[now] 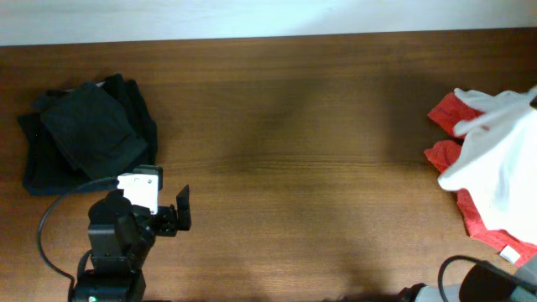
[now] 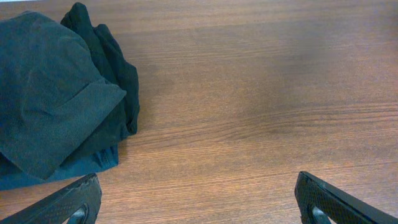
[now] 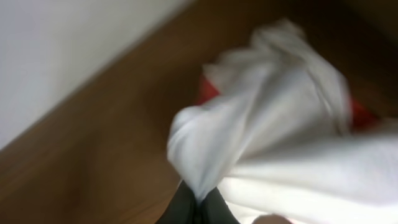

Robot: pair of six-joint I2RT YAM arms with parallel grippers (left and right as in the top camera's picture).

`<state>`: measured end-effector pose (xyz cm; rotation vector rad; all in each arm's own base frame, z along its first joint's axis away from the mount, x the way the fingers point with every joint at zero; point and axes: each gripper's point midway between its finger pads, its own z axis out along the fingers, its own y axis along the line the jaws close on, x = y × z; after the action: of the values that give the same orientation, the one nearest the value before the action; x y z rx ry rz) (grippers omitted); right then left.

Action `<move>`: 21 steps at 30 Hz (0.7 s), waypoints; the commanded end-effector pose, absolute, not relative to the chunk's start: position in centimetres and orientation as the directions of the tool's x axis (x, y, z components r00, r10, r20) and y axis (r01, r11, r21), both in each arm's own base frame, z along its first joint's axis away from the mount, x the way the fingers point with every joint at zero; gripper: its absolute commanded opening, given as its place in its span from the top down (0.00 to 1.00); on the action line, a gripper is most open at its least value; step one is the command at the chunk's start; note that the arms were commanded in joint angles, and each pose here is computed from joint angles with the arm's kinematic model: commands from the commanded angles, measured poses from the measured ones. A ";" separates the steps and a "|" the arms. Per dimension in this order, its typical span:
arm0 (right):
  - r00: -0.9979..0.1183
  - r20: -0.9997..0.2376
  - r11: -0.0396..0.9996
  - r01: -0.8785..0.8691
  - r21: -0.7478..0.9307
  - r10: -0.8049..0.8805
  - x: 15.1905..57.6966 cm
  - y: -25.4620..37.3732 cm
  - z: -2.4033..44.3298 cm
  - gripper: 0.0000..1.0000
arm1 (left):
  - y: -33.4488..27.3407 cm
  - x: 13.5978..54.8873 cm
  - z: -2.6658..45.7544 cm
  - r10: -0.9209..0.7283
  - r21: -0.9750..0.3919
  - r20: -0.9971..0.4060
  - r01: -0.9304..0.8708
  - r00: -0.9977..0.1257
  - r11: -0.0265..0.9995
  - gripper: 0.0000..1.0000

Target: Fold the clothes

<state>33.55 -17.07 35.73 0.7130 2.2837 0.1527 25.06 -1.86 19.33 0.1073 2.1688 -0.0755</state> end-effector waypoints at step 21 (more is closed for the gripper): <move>-0.840 -0.397 0.743 -0.525 0.416 -0.371 34.5 19.6 28.7 0.67 | -2.3 25.2 20.2 0.044 -0.027 -0.837 0.120 -0.545 0.992 0.01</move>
<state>34.28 19.22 30.21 -0.6651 2.6045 0.8069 25.04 -1.86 19.32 0.1073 2.1696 -0.0756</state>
